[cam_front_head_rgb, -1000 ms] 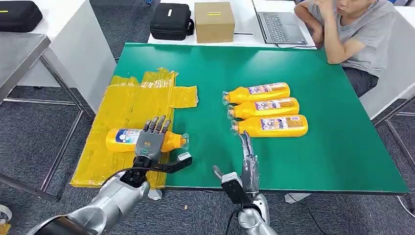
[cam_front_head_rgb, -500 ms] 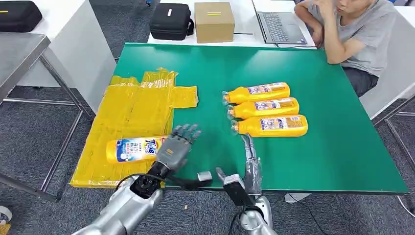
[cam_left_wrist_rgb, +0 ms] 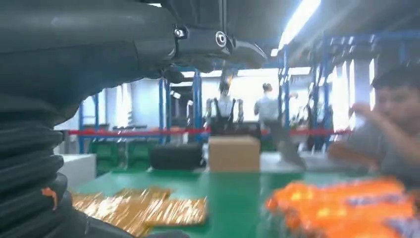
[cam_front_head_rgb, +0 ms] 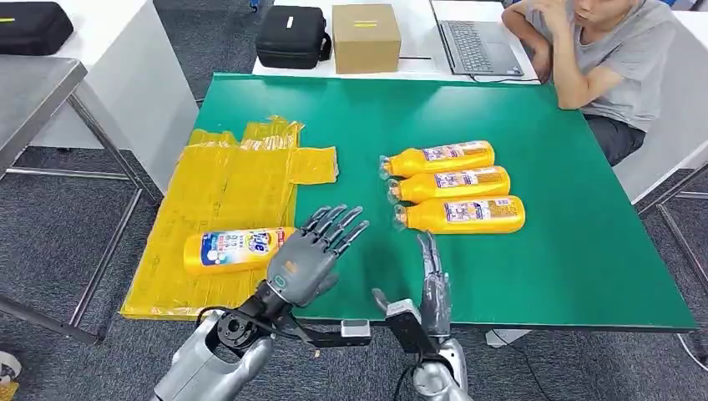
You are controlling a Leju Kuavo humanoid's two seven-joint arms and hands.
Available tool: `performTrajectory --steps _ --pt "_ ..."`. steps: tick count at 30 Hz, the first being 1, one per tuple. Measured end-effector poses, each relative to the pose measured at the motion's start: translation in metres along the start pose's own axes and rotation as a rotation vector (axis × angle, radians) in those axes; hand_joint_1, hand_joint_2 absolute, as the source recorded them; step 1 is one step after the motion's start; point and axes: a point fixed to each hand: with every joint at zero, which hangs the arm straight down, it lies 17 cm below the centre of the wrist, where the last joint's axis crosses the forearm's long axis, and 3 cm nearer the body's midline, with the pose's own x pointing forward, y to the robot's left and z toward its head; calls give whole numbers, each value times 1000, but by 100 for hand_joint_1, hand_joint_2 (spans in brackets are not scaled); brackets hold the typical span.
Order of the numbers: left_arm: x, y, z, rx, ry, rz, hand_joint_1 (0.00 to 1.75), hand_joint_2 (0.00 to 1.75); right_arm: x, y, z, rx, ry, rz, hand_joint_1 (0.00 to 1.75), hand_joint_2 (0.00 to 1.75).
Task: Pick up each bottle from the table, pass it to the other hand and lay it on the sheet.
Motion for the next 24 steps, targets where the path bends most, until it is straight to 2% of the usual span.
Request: performTrajectory --steps 4,5,9,14,17,24 --pt "7 34 -5 144 -35 91 0 175 1 -1 2 -3 0 -2 0 175" --pt "7 49 -6 216 -45 164 0 175 2 -4 1 -18 5 -15 0 175" --pt "6 66 -7 304 -59 362 0 175 8 -14 -5 -67 10 -61 0 175" --pt "2 66 -8 326 -43 436 0 175 20 -22 -13 -99 -12 -90 0 175" --pt "-8 65 -8 352 3 533 0 175 28 -26 -16 -118 -24 -115 0 175" --pt "-25 39 -1 344 66 754 0 175 64 -36 -20 -158 -92 -180 0 175"
